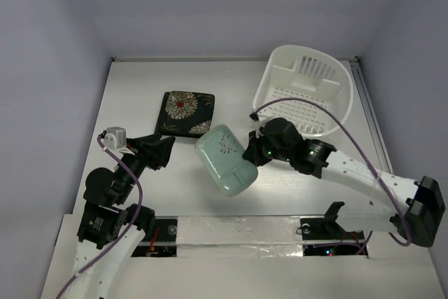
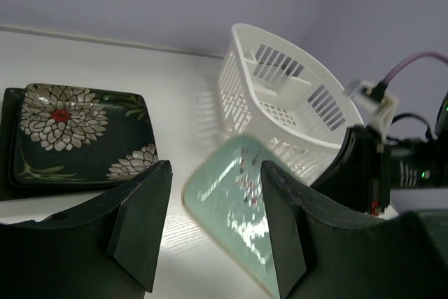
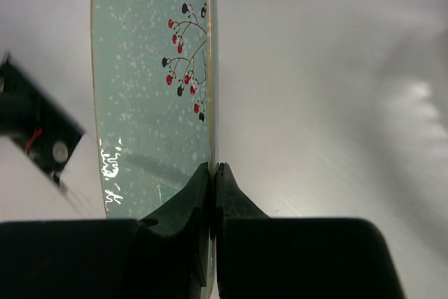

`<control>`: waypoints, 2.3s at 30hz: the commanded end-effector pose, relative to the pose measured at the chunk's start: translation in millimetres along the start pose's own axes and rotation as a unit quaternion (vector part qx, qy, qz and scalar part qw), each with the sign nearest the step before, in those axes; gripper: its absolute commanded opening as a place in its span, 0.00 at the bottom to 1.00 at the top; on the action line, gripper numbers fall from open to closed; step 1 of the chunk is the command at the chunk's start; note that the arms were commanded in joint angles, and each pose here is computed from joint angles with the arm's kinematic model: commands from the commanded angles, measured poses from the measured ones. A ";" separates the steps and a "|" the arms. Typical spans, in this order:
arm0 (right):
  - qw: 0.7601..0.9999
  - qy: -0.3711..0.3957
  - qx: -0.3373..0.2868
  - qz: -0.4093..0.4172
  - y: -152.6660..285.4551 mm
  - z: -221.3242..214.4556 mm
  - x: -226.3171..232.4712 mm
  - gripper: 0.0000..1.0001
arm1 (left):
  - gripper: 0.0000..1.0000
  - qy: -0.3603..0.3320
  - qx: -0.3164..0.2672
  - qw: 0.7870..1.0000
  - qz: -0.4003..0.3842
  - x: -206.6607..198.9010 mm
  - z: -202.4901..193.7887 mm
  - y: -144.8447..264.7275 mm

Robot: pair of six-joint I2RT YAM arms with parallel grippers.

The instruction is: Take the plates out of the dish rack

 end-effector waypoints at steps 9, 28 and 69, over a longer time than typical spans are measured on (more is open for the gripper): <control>0.986 0.021 0.023 0.166 -64.6 -2.1 53.0 0.00 | 0.50 0.000 -0.008 1.000 0.022 6.3 5.2 -9.4; 0.996 0.024 0.071 0.058 -125.9 -45.0 19.4 0.22 | 0.50 0.000 0.000 0.999 0.032 10.9 3.4 -14.0; 0.891 -0.092 -0.445 -0.004 175.9 48.2 -27.6 0.83 | 0.55 -0.027 -0.003 0.999 0.048 18.5 14.8 -20.7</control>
Point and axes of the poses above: each gripper's point midway between its finger pads, its own y axis back along the fingers, its own x axis along the line the jaws close on, z = x × y, the point moved 8 cm from there along y, back along the fingers, and after that the axes turned 2 degrees about -y, right-handed, at the moved point
